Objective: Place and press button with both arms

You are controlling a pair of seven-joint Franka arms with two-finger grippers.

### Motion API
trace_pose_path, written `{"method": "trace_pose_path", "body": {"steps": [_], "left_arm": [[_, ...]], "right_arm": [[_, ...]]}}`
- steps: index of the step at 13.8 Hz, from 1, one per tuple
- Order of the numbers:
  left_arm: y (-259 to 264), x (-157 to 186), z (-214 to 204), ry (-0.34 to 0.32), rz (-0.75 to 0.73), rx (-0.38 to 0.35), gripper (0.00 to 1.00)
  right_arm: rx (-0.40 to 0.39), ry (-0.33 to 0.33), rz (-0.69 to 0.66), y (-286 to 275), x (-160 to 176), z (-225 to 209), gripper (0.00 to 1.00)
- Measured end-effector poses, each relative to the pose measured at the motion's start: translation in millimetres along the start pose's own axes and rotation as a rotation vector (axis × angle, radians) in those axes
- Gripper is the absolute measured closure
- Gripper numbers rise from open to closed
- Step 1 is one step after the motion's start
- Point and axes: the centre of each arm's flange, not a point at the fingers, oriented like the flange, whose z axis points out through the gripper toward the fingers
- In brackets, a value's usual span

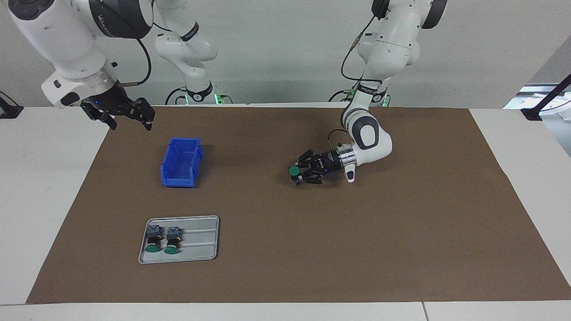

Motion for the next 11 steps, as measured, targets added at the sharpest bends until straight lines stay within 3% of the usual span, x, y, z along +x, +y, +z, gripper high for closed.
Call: {"method": "trace_pose_path", "body": {"steps": [11], "left_arm": [[-3.7, 0.4, 3.0, 0.002, 0.000, 0.007, 0.67]], "right_arm": [[0.000, 0.000, 0.000, 0.0, 0.0, 0.0, 0.02]]}}
